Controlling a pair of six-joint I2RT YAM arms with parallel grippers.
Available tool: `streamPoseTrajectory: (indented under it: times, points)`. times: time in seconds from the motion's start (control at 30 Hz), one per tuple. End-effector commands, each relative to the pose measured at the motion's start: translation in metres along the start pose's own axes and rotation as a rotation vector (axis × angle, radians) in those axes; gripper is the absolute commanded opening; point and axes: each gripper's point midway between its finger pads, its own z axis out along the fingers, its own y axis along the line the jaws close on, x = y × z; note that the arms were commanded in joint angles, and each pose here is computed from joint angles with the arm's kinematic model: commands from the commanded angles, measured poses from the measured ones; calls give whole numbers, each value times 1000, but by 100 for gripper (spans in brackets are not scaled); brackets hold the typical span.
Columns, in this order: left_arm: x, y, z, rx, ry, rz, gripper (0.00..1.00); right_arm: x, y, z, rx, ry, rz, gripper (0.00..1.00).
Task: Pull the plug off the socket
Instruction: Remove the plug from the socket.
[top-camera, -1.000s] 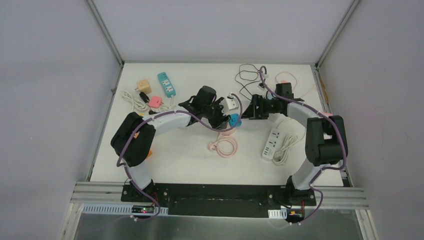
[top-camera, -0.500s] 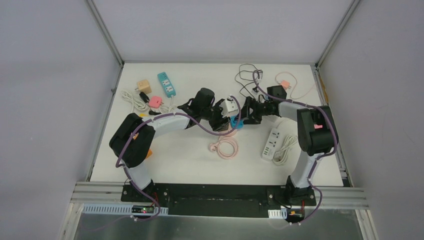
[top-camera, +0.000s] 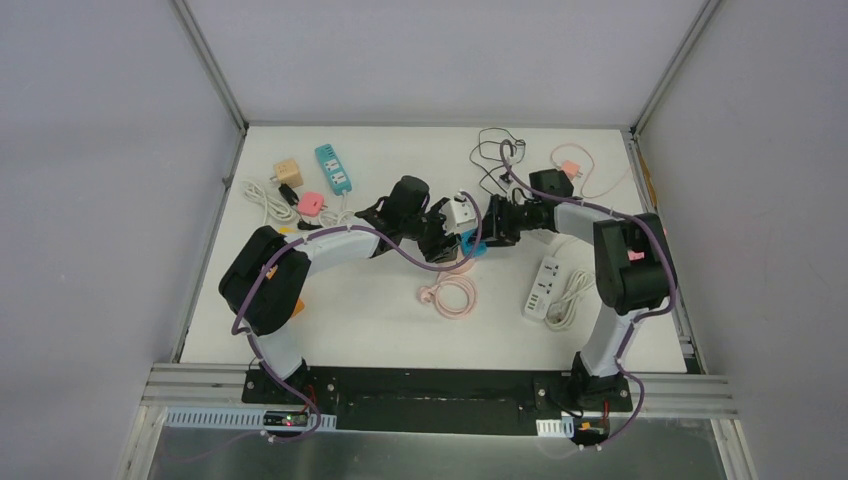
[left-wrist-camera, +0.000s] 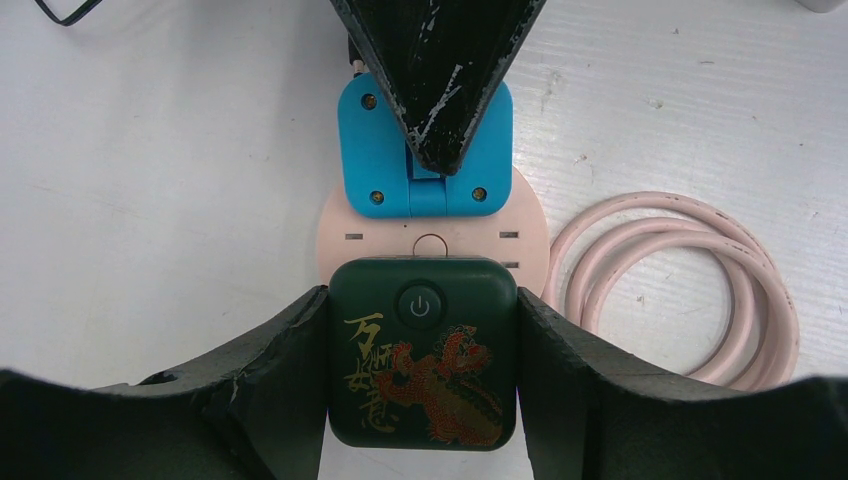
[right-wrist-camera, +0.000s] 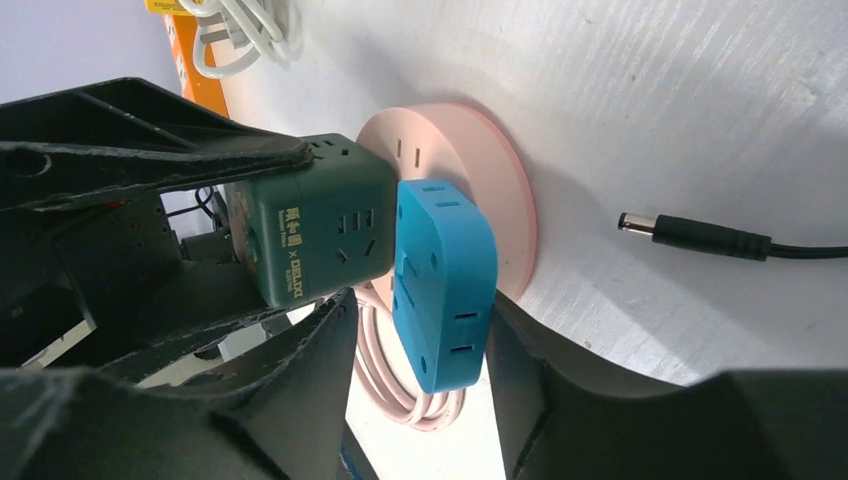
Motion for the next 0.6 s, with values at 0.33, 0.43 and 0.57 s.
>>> streamPoseTrajectory:
  times: [0.33,0.43,0.57]
  points:
    - [29,-21,1,86,58,-80,0,-16,25,-8,-35,-25,-85,38]
    - [28,-20,0,82,53,-82,0,-13,26,-5,-32,-14,-91,38]
    - [27,-19,-1,81,37,-82,0,-11,23,-1,-6,2,-93,38]
